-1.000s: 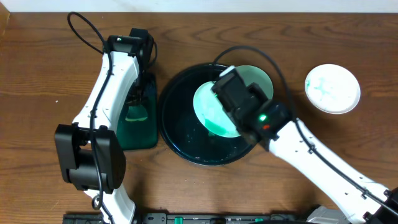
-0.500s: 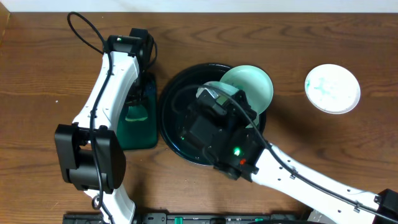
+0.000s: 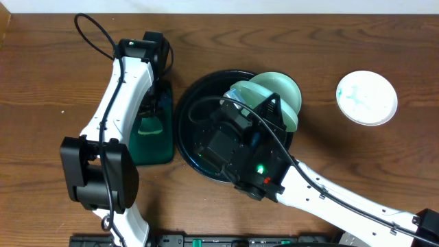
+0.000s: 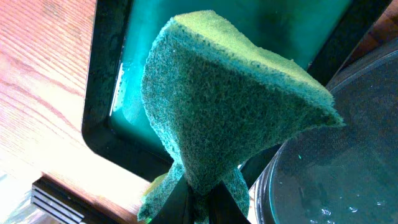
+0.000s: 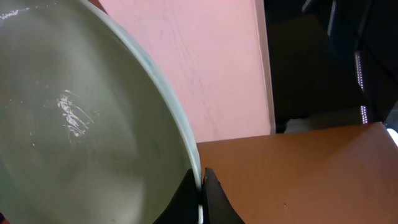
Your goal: Clean dirty plates on tray and stack at the side
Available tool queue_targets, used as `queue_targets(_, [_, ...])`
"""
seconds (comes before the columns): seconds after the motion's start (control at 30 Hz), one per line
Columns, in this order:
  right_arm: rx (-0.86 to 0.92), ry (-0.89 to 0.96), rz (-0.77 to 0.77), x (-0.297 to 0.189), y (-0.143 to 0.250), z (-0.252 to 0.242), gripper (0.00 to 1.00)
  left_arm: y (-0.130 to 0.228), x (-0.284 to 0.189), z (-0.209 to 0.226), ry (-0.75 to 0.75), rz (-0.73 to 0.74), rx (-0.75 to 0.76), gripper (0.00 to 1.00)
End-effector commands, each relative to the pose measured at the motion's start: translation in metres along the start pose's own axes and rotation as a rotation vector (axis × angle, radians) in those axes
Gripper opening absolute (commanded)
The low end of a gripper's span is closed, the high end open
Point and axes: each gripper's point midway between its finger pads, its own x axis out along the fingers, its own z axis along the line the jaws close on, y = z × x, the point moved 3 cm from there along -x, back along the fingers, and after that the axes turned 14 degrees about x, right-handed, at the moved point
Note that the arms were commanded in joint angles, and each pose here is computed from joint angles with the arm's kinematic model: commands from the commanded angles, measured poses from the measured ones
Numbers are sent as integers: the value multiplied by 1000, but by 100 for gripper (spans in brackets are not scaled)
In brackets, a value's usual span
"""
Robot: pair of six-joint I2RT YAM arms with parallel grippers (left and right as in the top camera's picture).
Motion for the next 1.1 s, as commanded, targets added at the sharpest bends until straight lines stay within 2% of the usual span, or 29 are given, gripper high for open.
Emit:
queue_targets(0.0, [39, -12, -14, -4, -6, -7, 1, 2, 5, 2, -13, 23, 12, 7])
queue_targets(0.17, [64, -15, -32, -10, -8, -6, 1, 2, 5, 2, -13, 23, 12, 7])
queue_targets(0.27, [80, -154, -12, -5, -7, 14, 1, 2, 5, 2, -13, 23, 12, 8])
queue_targets(0.37, [127, -90, -13, -9, -4, 6, 1, 3, 5, 2, -16, 30, 13, 7])
queue_targets(0.47, [152, -269, 23, -6, -1, 30, 1, 3, 5, 2, -16, 29, 13, 7])
queue_targets(0.6, [366, -496, 169, 4, 11, 57, 1, 4, 5, 2, -16, 31, 14, 8])
queue_targets(0.77, [750, -690, 463, 21, 28, 74, 1, 3, 5, 2, -16, 29, 14, 8])
queue_targets(1.07, [1167, -600, 765, 83, 67, 48, 1, 3, 5, 2, -16, 30, 35, 8])
